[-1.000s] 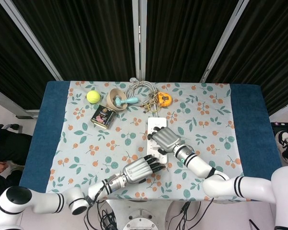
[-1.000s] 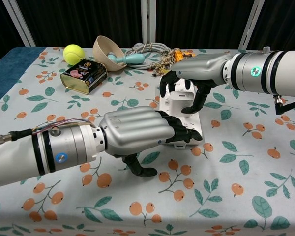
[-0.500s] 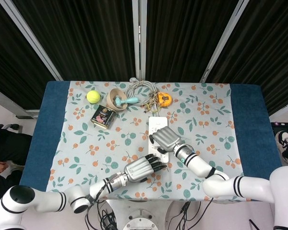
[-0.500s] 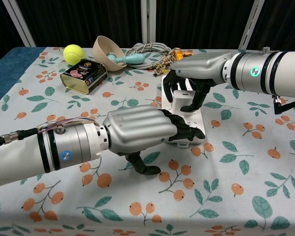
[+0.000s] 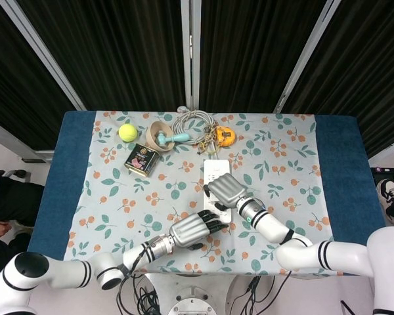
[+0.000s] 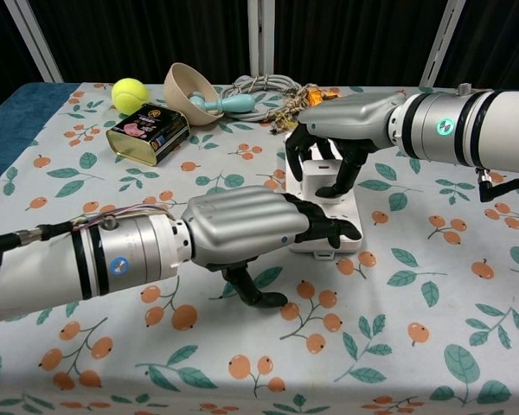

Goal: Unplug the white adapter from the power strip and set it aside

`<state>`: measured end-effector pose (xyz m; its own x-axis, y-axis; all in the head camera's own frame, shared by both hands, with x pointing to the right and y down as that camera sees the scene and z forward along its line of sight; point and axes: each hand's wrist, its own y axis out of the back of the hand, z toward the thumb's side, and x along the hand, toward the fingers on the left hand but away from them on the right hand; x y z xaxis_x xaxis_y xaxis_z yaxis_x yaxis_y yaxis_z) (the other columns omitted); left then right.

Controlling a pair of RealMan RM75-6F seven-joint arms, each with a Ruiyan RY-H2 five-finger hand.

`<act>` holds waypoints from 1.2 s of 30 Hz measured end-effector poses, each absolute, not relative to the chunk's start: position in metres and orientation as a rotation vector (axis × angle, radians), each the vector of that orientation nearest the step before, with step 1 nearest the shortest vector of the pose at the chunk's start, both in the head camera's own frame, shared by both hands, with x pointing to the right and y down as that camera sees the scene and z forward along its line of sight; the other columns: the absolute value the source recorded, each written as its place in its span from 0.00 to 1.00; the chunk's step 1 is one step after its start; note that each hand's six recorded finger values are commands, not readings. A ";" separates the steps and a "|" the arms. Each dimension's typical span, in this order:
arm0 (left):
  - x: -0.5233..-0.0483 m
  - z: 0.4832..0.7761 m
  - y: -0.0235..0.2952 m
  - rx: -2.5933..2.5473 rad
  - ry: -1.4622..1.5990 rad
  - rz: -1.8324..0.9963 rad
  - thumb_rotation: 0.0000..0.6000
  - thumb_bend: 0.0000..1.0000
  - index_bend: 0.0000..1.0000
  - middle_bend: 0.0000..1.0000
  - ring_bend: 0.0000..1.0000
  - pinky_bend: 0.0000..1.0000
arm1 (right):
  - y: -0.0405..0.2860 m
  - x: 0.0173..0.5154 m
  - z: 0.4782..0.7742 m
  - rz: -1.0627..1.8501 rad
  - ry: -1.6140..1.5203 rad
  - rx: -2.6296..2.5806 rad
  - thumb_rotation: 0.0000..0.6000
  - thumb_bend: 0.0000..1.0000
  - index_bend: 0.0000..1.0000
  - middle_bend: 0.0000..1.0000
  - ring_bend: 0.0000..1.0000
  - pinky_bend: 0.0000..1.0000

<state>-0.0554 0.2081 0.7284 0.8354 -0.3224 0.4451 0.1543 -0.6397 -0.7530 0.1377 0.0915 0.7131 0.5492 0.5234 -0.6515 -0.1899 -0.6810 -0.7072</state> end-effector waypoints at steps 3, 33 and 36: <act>-0.055 0.729 0.208 -2.165 0.117 -0.709 1.00 0.28 0.09 0.16 0.10 0.21 | 0.090 0.138 0.710 1.168 -0.284 -2.015 1.00 0.40 0.97 0.74 0.59 0.62; -0.058 0.731 0.205 -2.169 0.110 -0.718 1.00 0.28 0.10 0.16 0.10 0.21 | 0.081 0.177 0.689 1.168 -0.458 -2.022 1.00 0.44 1.00 0.80 0.63 0.67; -0.058 0.728 0.205 -2.160 0.116 -0.709 1.00 0.28 0.10 0.16 0.10 0.21 | 0.074 0.181 0.679 1.153 -0.502 -2.019 1.00 0.43 1.00 0.80 0.63 0.67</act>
